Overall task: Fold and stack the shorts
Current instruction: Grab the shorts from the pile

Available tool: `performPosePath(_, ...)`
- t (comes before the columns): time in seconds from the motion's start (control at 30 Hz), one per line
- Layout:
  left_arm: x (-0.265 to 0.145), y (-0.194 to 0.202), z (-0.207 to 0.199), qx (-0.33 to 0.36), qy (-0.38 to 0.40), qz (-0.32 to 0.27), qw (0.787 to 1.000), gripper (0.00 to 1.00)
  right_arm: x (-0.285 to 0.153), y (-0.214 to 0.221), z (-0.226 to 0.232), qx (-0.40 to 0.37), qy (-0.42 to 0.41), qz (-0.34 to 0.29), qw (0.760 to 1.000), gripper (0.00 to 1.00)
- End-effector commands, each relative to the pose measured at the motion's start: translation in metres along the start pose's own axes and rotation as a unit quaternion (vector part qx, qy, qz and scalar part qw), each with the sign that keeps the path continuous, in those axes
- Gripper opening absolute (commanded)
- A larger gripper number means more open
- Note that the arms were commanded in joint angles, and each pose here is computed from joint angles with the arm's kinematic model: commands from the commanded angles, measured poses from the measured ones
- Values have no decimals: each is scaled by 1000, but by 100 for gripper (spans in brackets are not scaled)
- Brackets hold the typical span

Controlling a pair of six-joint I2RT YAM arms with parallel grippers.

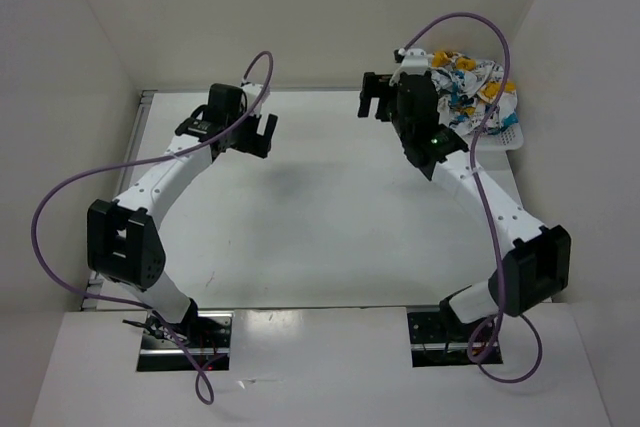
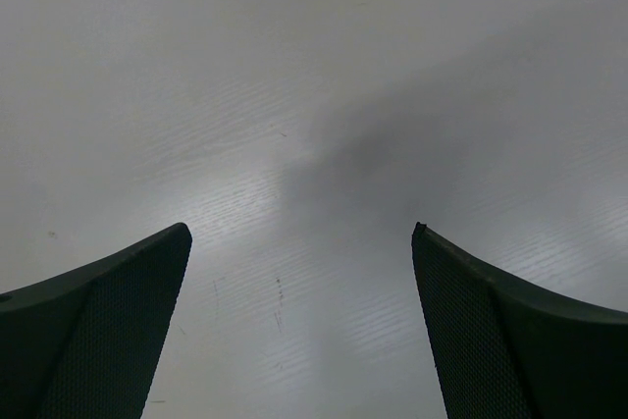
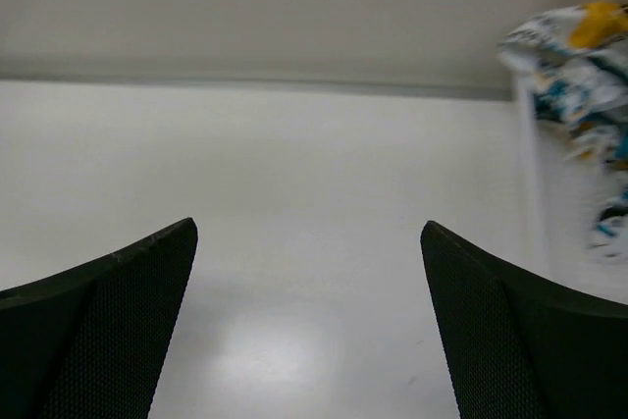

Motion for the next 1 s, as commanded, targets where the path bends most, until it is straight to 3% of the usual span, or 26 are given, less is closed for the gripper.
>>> performPosePath(0.0,-11,-18,2,-1,15,-7,1000,100,41,-42,-72,-43,160,-85,983,99)
performPosePath(0.07,-13,-19,5,-5,15,-6,1000,100,64,-67,-94,3,173,-96,980,99)
performPosePath(0.13,-16,-18,8,-8,17,-8,1000,100,104,-39,-132,5,217,-46,975,99)
performPosePath(0.17,-20,-18,6,-8,23,-10,1000,100,115,-57,-135,9,221,-61,973,99)
performPosePath(0.23,-20,-13,8,-13,28,0,1000,100,150,-20,-167,15,261,1,965,99)
performPosePath(0.27,-23,-12,7,-13,28,0,1000,100,157,-39,-173,27,270,-20,962,99)
performPosePath(0.33,-25,-11,7,-13,28,0,1000,100,175,-25,-198,44,292,-7,955,99)
performPosePath(0.73,-21,9,13,-22,17,25,999,100,203,35,-286,101,328,36,939,99)
performPosePath(0.97,-18,24,18,-26,0,49,998,100,222,46,-310,102,348,16,932,99)
Point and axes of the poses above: each gripper's point midway between its finger pads, its own x axis out along the fingers, its own z axis along the line the jaws close on, y = z × x, the point moved 6 cm from there along -x, back along the fingers, and after that the axes turned 4 degrees about x, right-handed, at the moved point
